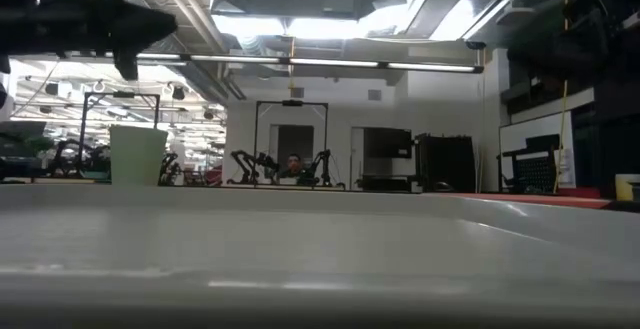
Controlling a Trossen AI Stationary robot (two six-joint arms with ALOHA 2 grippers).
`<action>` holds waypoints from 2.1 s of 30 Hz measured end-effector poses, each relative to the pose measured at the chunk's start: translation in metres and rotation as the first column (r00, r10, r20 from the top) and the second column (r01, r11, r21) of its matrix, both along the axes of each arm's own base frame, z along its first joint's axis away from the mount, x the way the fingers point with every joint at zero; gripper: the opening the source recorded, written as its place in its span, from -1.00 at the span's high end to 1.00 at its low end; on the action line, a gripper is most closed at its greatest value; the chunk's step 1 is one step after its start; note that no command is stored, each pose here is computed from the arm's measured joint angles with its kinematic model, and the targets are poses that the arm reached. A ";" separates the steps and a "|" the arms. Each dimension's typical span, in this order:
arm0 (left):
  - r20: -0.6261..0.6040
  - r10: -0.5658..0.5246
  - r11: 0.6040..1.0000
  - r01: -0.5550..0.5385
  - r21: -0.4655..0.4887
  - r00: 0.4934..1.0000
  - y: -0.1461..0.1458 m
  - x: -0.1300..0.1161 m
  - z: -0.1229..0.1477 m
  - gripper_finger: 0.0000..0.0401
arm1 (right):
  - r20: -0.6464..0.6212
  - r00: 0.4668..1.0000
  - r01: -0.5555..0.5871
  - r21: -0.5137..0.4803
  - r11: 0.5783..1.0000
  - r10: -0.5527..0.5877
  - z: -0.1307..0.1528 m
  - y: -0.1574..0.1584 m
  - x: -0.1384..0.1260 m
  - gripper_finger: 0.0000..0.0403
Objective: Pick and place plate/cup/fork/spoon on tray
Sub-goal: Put the green cup on the gray serving tray
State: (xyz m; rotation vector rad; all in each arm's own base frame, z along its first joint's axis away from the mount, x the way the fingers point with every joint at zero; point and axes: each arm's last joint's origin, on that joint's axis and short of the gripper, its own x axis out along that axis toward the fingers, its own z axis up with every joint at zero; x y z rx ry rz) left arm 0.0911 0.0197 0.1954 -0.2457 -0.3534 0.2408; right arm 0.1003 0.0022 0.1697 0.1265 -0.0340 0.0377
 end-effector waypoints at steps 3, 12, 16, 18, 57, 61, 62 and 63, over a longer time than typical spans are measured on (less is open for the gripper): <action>0.074 0.059 0.994 -0.066 0.092 0.996 0.000 -0.004 0.011 0.73 | 0.037 0.999 -0.001 0.010 1.000 0.000 0.004 0.000 0.000 0.60; -0.212 0.260 0.953 -0.286 -0.101 0.942 0.010 0.009 0.032 0.73 | 0.106 0.994 -0.002 0.020 1.000 0.000 0.010 0.000 -0.001 0.60; -0.310 0.273 0.943 -0.317 -0.102 0.911 0.014 0.029 0.051 0.73 | 0.106 0.994 0.000 0.000 1.000 0.000 0.010 0.000 -0.001 0.60; -0.357 0.285 0.937 -0.338 -0.093 0.889 0.017 0.042 0.067 0.73 | 0.106 0.994 0.000 0.001 1.000 -0.001 0.010 0.000 -0.001 0.60; -0.816 0.414 0.880 -0.407 0.246 0.403 0.060 0.093 0.150 0.58 | 0.064 0.998 0.012 -0.126 0.992 -0.004 0.006 0.000 0.000 0.60; -0.824 0.391 0.883 -0.419 0.211 0.411 0.060 0.098 0.146 0.50 | 0.064 0.998 0.012 -0.126 0.992 -0.004 0.006 0.000 0.000 0.60; -0.823 0.389 0.884 -0.417 0.209 0.414 0.060 0.098 0.147 0.50 | 0.064 0.998 0.012 -0.126 0.992 -0.004 0.006 0.000 0.000 0.60; -0.823 0.384 0.888 -0.413 0.205 0.419 0.059 0.099 0.147 0.49 | 0.064 0.998 0.012 -0.126 0.992 -0.004 0.006 0.000 0.000 0.60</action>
